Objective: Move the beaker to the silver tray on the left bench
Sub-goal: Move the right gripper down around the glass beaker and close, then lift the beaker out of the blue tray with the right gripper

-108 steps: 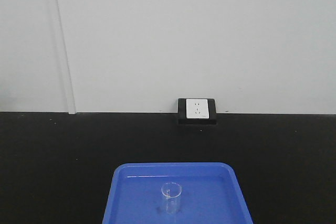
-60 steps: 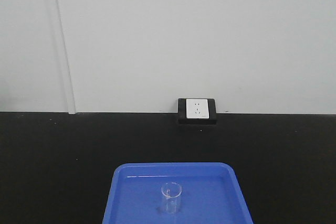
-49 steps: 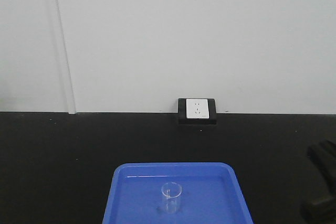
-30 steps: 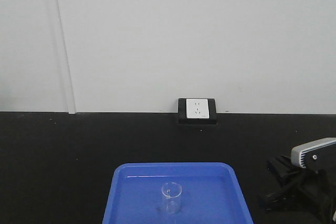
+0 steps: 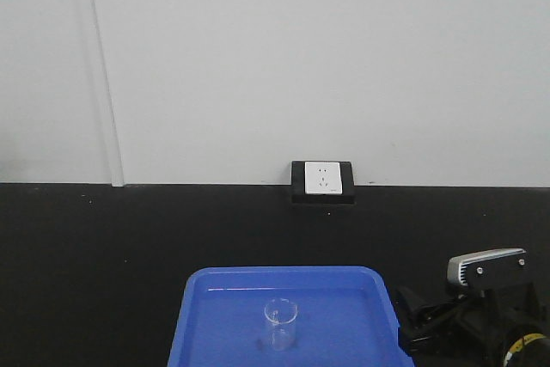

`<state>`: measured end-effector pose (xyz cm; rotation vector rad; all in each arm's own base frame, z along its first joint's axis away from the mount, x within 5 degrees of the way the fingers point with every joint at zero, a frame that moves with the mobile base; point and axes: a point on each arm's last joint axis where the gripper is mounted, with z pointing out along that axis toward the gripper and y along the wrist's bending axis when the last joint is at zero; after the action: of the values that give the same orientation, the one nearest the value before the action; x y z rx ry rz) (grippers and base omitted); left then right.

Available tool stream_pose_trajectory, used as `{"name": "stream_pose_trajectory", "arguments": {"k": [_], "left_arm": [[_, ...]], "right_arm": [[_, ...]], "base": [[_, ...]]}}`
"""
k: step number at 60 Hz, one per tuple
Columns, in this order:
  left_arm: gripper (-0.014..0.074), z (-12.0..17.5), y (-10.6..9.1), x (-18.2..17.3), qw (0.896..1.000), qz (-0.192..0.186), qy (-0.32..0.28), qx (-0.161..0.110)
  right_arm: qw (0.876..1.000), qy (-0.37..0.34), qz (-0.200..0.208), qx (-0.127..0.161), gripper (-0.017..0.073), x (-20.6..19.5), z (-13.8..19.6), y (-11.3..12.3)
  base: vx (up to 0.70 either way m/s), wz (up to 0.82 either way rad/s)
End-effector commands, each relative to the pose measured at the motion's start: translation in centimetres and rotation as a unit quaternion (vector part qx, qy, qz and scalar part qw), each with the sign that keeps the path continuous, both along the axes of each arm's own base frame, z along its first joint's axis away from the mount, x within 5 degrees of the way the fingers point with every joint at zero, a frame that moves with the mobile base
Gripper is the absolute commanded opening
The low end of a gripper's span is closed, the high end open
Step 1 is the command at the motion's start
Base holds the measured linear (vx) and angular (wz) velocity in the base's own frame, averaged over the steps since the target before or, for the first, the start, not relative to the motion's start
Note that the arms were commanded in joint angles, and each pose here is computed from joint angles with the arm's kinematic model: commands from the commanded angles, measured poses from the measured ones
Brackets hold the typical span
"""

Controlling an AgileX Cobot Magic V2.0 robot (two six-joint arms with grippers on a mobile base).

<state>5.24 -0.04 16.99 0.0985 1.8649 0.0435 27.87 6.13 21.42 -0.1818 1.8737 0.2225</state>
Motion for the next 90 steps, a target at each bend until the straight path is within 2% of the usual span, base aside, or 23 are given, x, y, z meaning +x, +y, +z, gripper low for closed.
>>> {"name": "stream_pose_trajectory", "arguments": {"k": [1,5,12,17,26,35,39,47,58,63,72,76,79,85,90], "left_arm": [[0.0001,0.0,-0.1,0.2,0.999,-0.005,-0.031,-0.004],[0.0001,0.0,-0.1,0.2,0.999,-0.005,-0.031,-0.004],[0.0001,0.0,-0.1,0.2,0.999,-0.005,-0.031,-0.004],[0.0001,0.0,-0.1,0.2,0.999,-0.005,-0.031,-0.004],[0.0001,0.0,-0.1,0.2,0.999,-0.005,-0.031,-0.004],[0.0001,0.0,-0.1,0.2,0.999,-0.005,-0.031,-0.004],[0.0001,0.0,-0.1,0.2,0.999,-0.005,-0.031,-0.004],[0.0001,0.0,-0.1,0.2,0.999,-0.005,-0.031,-0.004],[0.0001,0.0,-0.1,0.2,0.999,-0.005,-0.031,-0.004],[0.0001,0.0,-0.1,0.2,0.999,-0.005,-0.031,-0.004],[0.0001,0.0,-0.1,0.2,0.999,-0.005,-0.031,-0.004],[0.0001,0.0,-0.1,0.2,0.999,-0.005,-0.031,-0.004],[0.0001,0.0,-0.1,0.2,0.999,-0.005,-0.031,-0.004],[0.0001,0.0,-0.1,0.2,0.999,-0.005,-0.031,-0.004],[0.0001,0.0,-0.1,0.2,0.999,-0.005,-0.031,-0.004]], "right_arm": [[0.995,-0.082,0.011,0.054,0.0689,0.8,2.2,0.8],[0.995,-0.074,0.039,0.06,0.0724,1.0,1.5,2.1],[0.988,-0.059,0.143,0.013,0.0723,1.7,-0.3,5.9],[0.984,-0.045,0.172,0.009,0.0714,2.7,-1.7,7.9],[0.985,-0.008,0.171,0.035,0.0694,4.9,-4.1,9.9],[0.983,0.016,0.181,0.042,0.0675,5.9,-6.3,11.0],[0.981,0.012,0.19,0.043,0.0664,6.4,-6.9,11.4],[0.979,-0.01,0.192,0.066,0.0646,8.0,-7.5,12.3],[0.978,-0.002,0.182,0.098,0.0619,10.4,-8.5,13.3],[0.978,-0.004,0.18,0.103,0.0601,11.3,-8.7,13.7],[0.979,-0.002,0.177,0.103,0.0482,12.1,-8.8,14.0],[0.979,0.002,0.176,0.101,0.0349,12.1,-8.9,13.9],[0.979,0.003,0.179,0.099,0.0214,12.1,-8.9,14.0],[0.976,0.005,0.201,0.085,0.0001,11.8,-8.3,14.2],[0.971,0.001,0.236,0.049,-0.0017,11.2,-6.6,14.4]], "base": [[0.0,0.0],[0.0,0.0],[0.0,0.0],[0.0,0.0],[0.0,0.0],[0.0,0.0],[0.0,0.0],[0.0,0.0],[0.0,0.0],[0.0,0.0],[0.0,0.0],[0.0,0.0],[0.0,0.0],[0.0,0.0],[0.0,0.0]]}}
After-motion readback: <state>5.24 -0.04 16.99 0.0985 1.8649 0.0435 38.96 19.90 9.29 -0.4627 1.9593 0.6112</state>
